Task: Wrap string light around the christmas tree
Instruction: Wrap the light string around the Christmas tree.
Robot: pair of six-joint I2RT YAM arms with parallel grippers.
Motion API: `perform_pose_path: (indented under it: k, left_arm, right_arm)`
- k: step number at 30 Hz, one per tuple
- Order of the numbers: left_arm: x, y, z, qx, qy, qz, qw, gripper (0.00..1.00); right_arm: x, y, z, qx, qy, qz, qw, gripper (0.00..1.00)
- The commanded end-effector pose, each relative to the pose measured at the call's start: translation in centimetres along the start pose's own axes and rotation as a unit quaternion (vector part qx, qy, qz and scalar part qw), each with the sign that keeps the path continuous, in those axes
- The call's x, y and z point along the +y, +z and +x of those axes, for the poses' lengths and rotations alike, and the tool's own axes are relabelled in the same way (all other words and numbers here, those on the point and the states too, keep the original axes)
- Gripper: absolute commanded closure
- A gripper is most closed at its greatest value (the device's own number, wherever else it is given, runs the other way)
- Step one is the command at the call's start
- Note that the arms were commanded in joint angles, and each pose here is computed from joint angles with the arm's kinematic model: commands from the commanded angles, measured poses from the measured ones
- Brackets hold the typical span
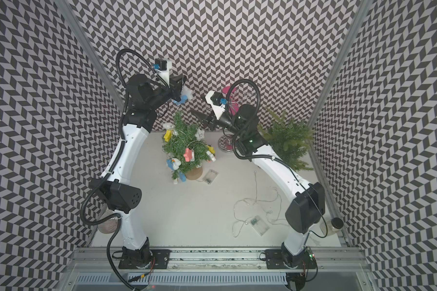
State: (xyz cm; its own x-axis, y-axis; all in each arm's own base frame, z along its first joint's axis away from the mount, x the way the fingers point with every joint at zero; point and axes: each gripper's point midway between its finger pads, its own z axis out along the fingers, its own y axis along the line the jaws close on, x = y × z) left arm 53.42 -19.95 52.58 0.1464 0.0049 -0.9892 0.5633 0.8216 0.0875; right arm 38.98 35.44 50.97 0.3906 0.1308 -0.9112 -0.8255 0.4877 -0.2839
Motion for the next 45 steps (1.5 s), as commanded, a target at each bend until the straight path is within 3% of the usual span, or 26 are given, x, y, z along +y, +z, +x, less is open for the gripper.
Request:
perform_pose_path:
  k: [1,5,10,13,18,22,24,26,29,32,37,45]
  left_arm:
    - [0.7,1.1,2.0,0.043,0.059,-0.062,0.995,1.0]
    - [-0.6,1.3,2.8,0.069,0.075,-0.075,0.992,1.0]
    - [-4.0,0.5,2.6,0.1,0.164,-0.146,0.97,1.0]
    - [-3.9,-0.6,1.7,0.088,0.182,-0.193,0.96,1.0]
    - [-4.9,-2.2,0.0,0.083,0.203,-0.218,0.951,1.0]
    - [-4.4,-2.3,0.2,0.097,0.233,-0.258,0.933,1.0]
    - [-3.6,-1.9,1.4,0.116,0.242,-0.275,0.923,1.0]
    - [-3.2,-1.2,1.9,0.116,0.249,-0.277,0.921,1.0]
    - [-2.4,-0.5,2.1,0.117,0.245,-0.279,0.921,1.0]
    - [-1.6,-0.9,2.0,0.118,0.248,-0.284,0.919,1.0]
    - [-2.1,-3.5,2.1,0.127,0.277,-0.325,0.895,1.0]
    - [-3.1,-5.8,0.4,0.111,0.254,-0.347,0.896,1.0]
  right_arm:
    - [0.3,-0.8,-1.1,-0.027,0.012,-0.015,0.999,0.35]
    - [-0.6,-1.6,-0.4,-0.023,0.023,0.009,0.999,0.36]
    - [-2.5,-4.2,0.6,-0.033,0.054,0.061,0.996,0.38]
    - [-3.1,-5.6,1.1,-0.037,0.068,0.07,0.995,0.38]
    - [-3.3,-6.2,2.8,-0.028,0.093,0.064,0.993,0.38]
    - [-0.3,-4.7,6.6,0.022,0.15,-0.031,0.988,0.41]
    - [3.5,-4.6,8.3,0.043,0.194,-0.138,0.97,0.41]
    - [5.4,-4.0,9.3,0.046,0.199,-0.156,0.966,0.39]
    - [7.3,-2.0,10.6,0.052,0.17,-0.151,0.972,0.34]
    - [7.1,-0.3,11.5,0.067,0.187,-0.135,0.971,0.33]
    - [3.3,-2.1,11.9,0.044,0.221,-0.051,0.973,0.33]
    - [2.8,-3.1,12.9,0.023,0.268,-0.063,0.961,0.34]
